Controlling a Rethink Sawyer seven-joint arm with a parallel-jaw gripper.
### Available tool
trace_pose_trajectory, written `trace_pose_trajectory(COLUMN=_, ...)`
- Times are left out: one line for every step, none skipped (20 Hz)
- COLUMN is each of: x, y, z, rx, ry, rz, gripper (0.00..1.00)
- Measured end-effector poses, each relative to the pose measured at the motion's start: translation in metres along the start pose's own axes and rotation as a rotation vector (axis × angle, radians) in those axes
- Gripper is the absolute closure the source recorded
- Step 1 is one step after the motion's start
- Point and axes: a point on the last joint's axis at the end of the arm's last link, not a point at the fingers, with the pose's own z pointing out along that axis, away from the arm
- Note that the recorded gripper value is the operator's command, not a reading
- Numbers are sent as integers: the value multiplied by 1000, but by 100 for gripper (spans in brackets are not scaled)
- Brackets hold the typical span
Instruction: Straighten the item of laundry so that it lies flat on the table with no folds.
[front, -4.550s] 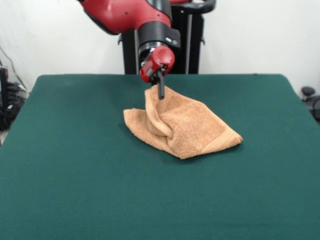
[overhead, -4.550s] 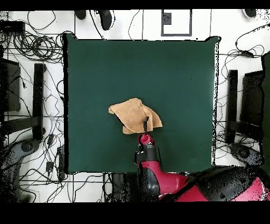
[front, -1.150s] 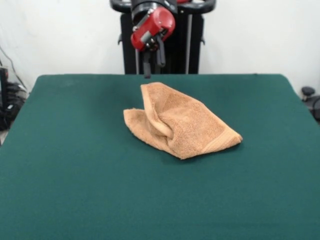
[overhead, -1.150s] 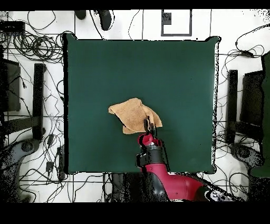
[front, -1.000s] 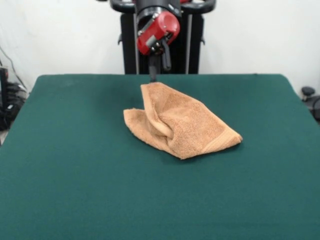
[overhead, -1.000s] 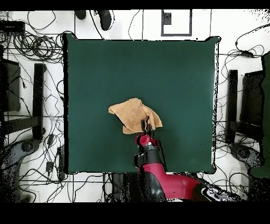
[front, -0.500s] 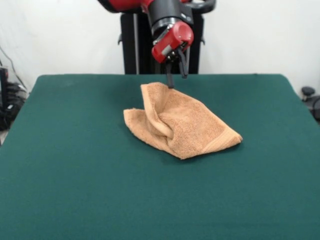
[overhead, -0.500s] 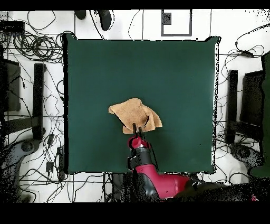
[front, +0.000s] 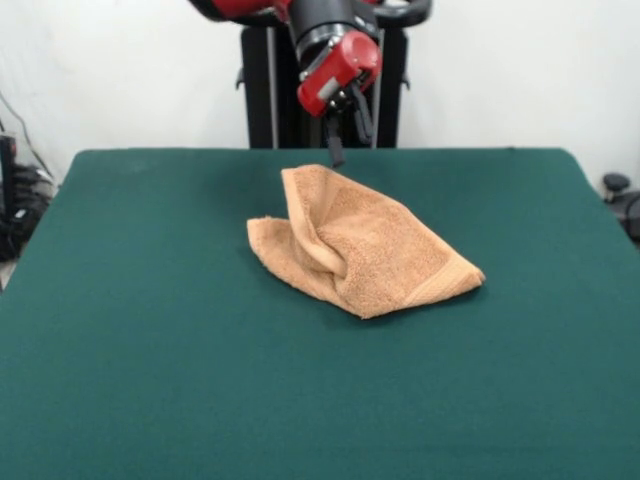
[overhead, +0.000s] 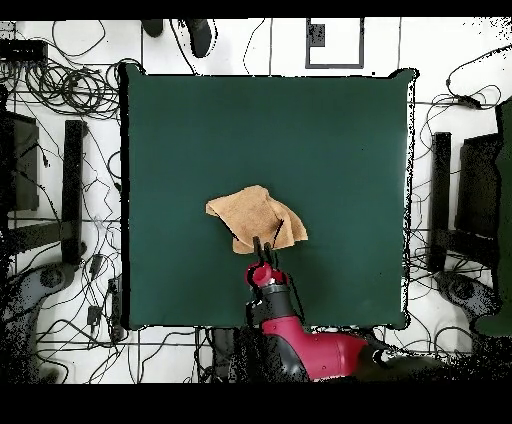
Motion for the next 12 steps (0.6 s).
trace_pose_trajectory(x=-2, y=0, z=-1, rx=-2, ry=-3, rz=-2, gripper=0)
trace_pose_trajectory(x=-7, y=1, z=-3, rx=-10, ry=-10, rz=-10, gripper=0)
trace_pose_trajectory(x=-8, y=1, z=-3, rx=-12, ry=-11, rz=-12, gripper=0)
trace_pose_trajectory(x=-9, y=1, z=-3, rx=-13, ry=-12, rz=-14, gripper=0)
trace_pose_trajectory(x=-10, y=2, z=-4, rx=-16, ry=-14, rz=-19, gripper=0)
trace_pose_trajectory(x=-11, y=2, z=-4, rx=-16, ry=-14, rz=-20, gripper=0)
trace_pose_trajectory(x=-10, y=2, z=-4, rx=-14, ry=-14, rz=-19, gripper=0)
trace_pose_trajectory(x=-9, y=1, z=-4, rx=-12, ry=-12, rz=-18, gripper=0)
trace_pose_trajectory(x=-8, y=0, z=-5, rx=-9, ry=-9, rz=-17, gripper=0)
trace_pose_trajectory(x=-7, y=-1, z=-5, rx=-5, ry=-6, rz=-17, gripper=0)
trace_pose_trajectory(x=-5, y=-2, z=-6, rx=-2, ry=-3, rz=-17, gripper=0)
trace_pose_trajectory(x=-3, y=-5, z=-7, rx=7, ry=2, rz=-18, gripper=0)
